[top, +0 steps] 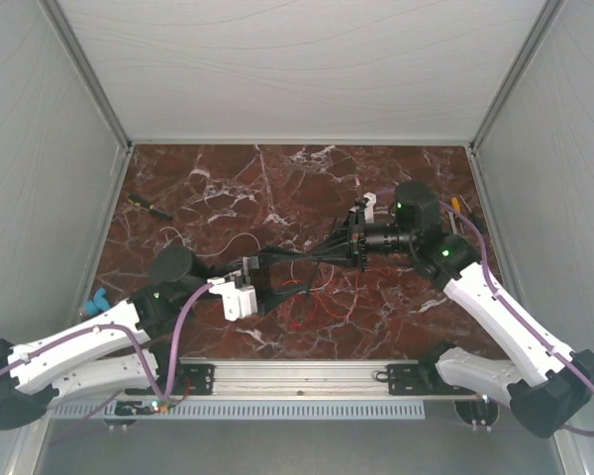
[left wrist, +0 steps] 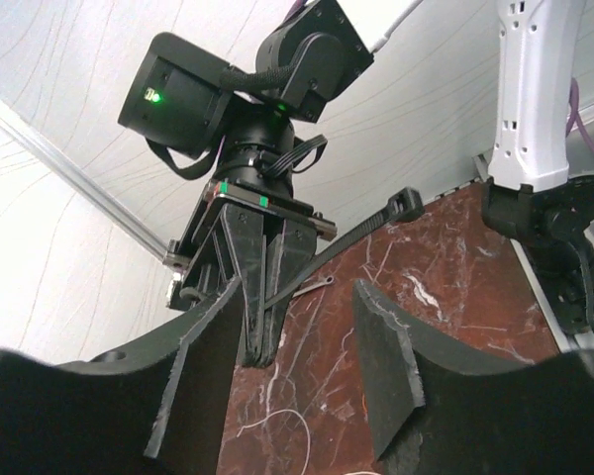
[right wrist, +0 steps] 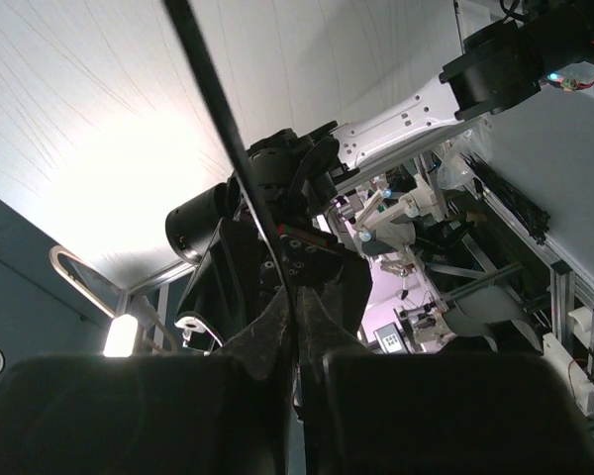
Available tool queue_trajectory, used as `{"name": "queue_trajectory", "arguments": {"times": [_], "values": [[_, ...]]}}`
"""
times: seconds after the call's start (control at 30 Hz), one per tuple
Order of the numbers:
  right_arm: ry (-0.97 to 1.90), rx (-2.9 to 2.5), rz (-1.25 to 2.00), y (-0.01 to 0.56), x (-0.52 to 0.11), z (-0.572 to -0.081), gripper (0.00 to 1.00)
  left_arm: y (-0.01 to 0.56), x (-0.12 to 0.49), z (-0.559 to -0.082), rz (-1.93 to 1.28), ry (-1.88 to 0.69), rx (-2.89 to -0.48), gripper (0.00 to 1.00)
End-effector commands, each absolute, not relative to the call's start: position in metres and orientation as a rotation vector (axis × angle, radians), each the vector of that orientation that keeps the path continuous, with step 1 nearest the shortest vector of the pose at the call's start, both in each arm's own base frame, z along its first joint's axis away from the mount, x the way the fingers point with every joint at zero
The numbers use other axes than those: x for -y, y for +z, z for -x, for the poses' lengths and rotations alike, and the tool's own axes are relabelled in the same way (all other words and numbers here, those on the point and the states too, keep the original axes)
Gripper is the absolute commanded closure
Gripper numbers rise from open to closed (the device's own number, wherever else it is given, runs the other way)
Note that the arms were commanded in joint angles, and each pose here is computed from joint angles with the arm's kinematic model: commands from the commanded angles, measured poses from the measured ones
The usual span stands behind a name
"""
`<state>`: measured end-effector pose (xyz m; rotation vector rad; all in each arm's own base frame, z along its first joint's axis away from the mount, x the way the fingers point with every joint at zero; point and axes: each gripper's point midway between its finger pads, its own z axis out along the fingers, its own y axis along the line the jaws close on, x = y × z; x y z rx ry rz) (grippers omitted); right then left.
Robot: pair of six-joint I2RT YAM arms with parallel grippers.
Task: Zip-tie the wires
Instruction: Tie the cable at the center of the board.
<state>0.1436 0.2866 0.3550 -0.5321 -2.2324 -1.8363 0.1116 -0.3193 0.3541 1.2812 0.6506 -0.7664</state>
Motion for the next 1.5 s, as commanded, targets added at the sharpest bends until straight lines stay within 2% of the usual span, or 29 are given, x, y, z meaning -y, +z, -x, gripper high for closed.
{"name": "queue_trajectory", "arguments": {"times": [0.0,0.4,0.8,0.93,1.1,1.2,1.23,1.37,1.47], "values": [[-1.880,2.202,0.476,0.362,-0.286,-0.138,1.00,0.401,0.318,-0.094,-1.230,-0.796,-0.488,0.53],[-1.884,2.200,0.476,0.357,-0.288,-0.143,1.00,0.403,0.317,-0.087,-1.235,-0.862,-0.506,0.76],[-1.879,2.207,0.494,0.347,-0.289,-0.147,1.00,0.407,0.314,-0.082,-1.234,-0.899,-0.517,0.84],[-1.881,2.210,0.496,0.344,-0.289,-0.149,1.00,0.403,0.316,-0.080,-1.253,-0.928,-0.552,1.00],[-1.893,2.242,0.467,0.342,-0.291,-0.152,1.00,0.385,0.314,-0.078,-1.285,-0.964,-0.617,1.00],[-1.837,2.303,0.422,0.329,-0.289,-0.149,0.59,0.371,0.309,-0.083,-1.267,-0.945,-0.681,1.00],[-1.806,2.324,0.404,0.324,-0.288,-0.146,0.50,0.365,0.306,-0.085,-1.263,-0.934,-0.701,1.00],[-1.683,2.436,0.385,0.297,-0.266,-0.142,0.34,0.336,0.295,-0.089,-1.281,-0.877,-0.774,1.00],[-1.629,2.474,0.470,0.277,-0.240,-0.146,0.31,0.318,0.286,-0.088,-1.281,-0.875,-0.824,1.00]]}}
